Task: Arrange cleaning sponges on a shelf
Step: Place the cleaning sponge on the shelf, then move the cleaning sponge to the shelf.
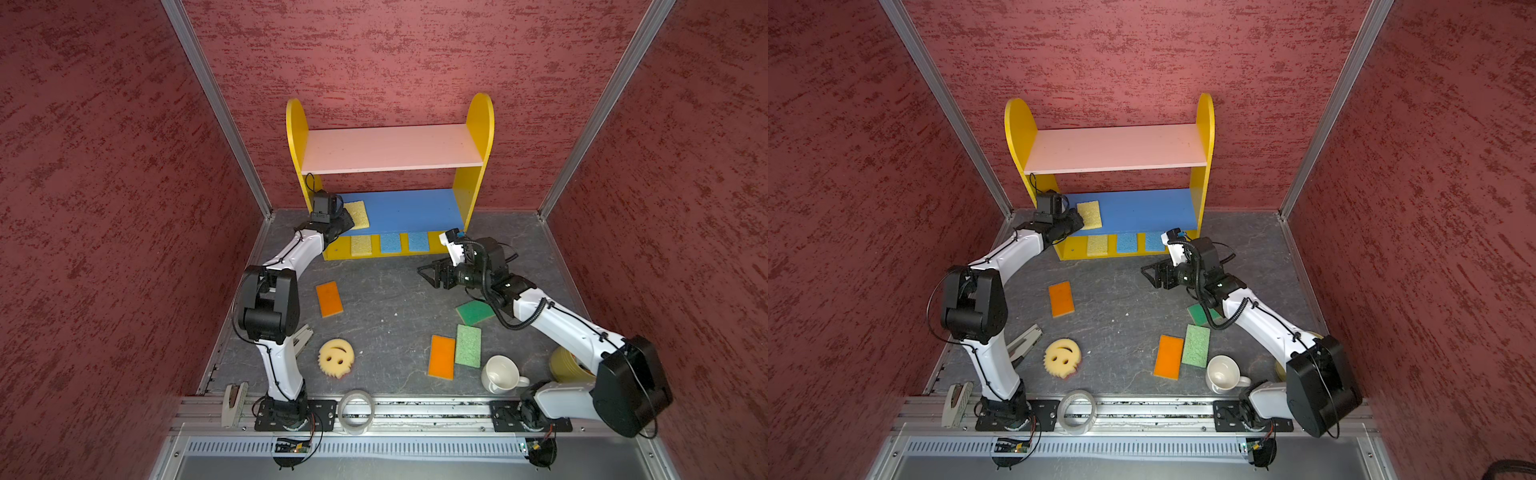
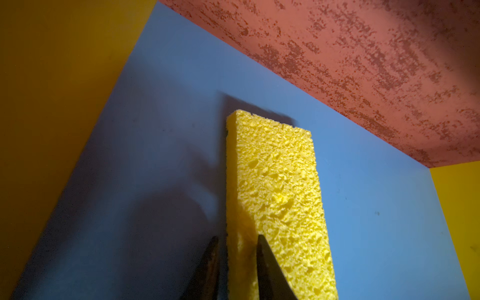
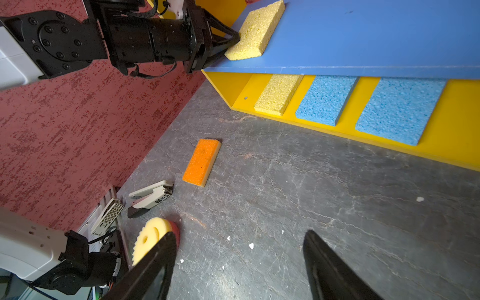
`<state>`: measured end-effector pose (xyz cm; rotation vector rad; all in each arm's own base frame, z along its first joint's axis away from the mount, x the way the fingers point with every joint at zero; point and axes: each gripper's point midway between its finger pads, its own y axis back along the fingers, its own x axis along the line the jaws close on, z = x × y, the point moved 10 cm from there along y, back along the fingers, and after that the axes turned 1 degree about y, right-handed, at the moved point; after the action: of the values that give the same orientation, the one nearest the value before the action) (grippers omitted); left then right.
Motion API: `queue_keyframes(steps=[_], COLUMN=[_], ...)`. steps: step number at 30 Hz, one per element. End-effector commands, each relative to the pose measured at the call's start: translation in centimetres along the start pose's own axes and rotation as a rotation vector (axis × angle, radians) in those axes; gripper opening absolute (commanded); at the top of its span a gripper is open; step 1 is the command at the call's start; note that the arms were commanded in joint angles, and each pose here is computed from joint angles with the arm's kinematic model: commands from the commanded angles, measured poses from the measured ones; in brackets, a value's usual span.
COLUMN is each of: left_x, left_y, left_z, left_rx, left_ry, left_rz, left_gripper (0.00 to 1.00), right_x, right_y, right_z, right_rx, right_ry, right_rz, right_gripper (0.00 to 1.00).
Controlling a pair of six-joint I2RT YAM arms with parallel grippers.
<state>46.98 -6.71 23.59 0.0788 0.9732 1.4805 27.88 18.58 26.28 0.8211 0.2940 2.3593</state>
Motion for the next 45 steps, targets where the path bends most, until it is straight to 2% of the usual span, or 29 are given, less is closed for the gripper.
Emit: queue_keyframes(steps=[1,8,15,16,18,20,23,29,37,45], left_x=[0.3,-0.6,-3.8,-4.4,-5.4,-6.4,-7.4,-8.3,-9.5,-9.2], left_y=[1.3,3.3,6.0,6.3,6.4,6.0,5.1,3.1,0.5,-0.5], left_z=[0.7,0.4,-1.1,-1.2,-1.7,-2.2,-2.9,-3.8,-2.1,-1.2], left_rx=[-0.004,-0.025,-0.062,-0.067,-0.070,-0.059,-0.023,-0.021,-0.040,-0.064], left_ry=[-0.006,-0.009,-0.090,-0.107,-0.142,-0.179,-0.192,-0.206,-0.218,-0.226], left_rz=[0.033,-0.001,-0.053,-0.062,-0.076,-0.084,-0.096,-0.042,0.080,0.184], left_gripper=[0.28,0.29,0.31,0.30,0.18,0.07,0.00,0.00,0.00,0.00], right_x=[0.5,0.5,0.5,0.5,0.4,0.4,0.3,0.2,-0.2,-0.6], right_y=[0.2,0.0,0.0,0.0,-0.1,-0.2,-0.3,-0.4,-0.9,-1.5], right_z=[0.0,0.0,-0.1,-0.1,-0.2,-0.3,-0.3,-0.3,-0.8,-0.9], right_rx=[-0.022,-0.023,-0.030,-0.033,-0.031,-0.028,-0.023,-0.022,-0.003,0.021], right_ry=[0.014,0.014,0.010,0.008,0.003,-0.001,-0.005,-0.003,-0.008,-0.006], right_rz=[0.014,0.015,0.020,0.021,0.017,0.013,0.010,0.010,-0.001,-0.005], right_gripper=[0.78,0.78,0.79,0.79,0.79,0.79,0.79,0.79,0.79,0.79])
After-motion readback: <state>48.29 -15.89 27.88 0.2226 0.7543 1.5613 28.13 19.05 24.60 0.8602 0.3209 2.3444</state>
